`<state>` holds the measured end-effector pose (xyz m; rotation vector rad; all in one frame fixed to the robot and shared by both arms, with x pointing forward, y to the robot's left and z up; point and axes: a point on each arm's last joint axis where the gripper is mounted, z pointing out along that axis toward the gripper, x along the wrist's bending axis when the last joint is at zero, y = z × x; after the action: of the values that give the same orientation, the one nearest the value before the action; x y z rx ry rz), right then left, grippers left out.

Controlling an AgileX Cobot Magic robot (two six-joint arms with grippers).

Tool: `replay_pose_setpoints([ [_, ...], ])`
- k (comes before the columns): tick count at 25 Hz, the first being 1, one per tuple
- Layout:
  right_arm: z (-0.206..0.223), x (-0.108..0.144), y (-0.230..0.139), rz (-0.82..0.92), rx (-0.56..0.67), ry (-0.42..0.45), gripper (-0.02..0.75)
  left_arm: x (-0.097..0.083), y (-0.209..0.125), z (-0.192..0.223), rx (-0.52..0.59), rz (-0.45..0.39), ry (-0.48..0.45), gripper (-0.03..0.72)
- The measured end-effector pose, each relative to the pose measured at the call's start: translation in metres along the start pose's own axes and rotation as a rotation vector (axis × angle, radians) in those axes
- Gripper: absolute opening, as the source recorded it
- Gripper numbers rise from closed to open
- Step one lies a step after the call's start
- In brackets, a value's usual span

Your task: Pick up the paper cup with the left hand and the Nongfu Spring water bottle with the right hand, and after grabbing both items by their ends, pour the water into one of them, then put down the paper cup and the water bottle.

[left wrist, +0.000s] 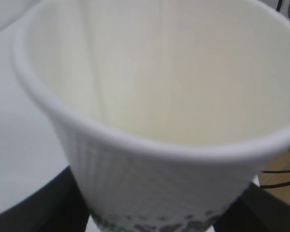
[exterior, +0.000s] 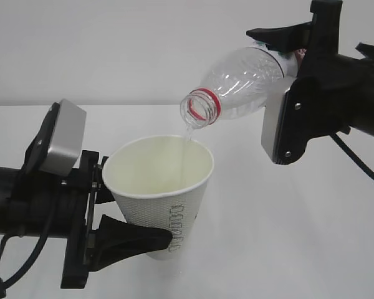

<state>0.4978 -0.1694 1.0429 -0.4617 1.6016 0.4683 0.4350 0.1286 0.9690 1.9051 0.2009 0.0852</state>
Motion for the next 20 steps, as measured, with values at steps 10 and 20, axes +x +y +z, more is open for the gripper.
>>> replay_pose_setpoints([
  [10, 0.0000, 0.0000, 0.0000, 0.001, 0.000, 0.000, 0.493, 0.0000, 0.0000, 0.0000, 0.000, 0.000, 0.000, 0.498],
  [20, 0.0000, 0.0000, 0.0000, 0.001, 0.000, 0.000, 0.493, -0.0044, 0.0011, 0.0065, 0.011, 0.007, 0.008, 0.496],
])
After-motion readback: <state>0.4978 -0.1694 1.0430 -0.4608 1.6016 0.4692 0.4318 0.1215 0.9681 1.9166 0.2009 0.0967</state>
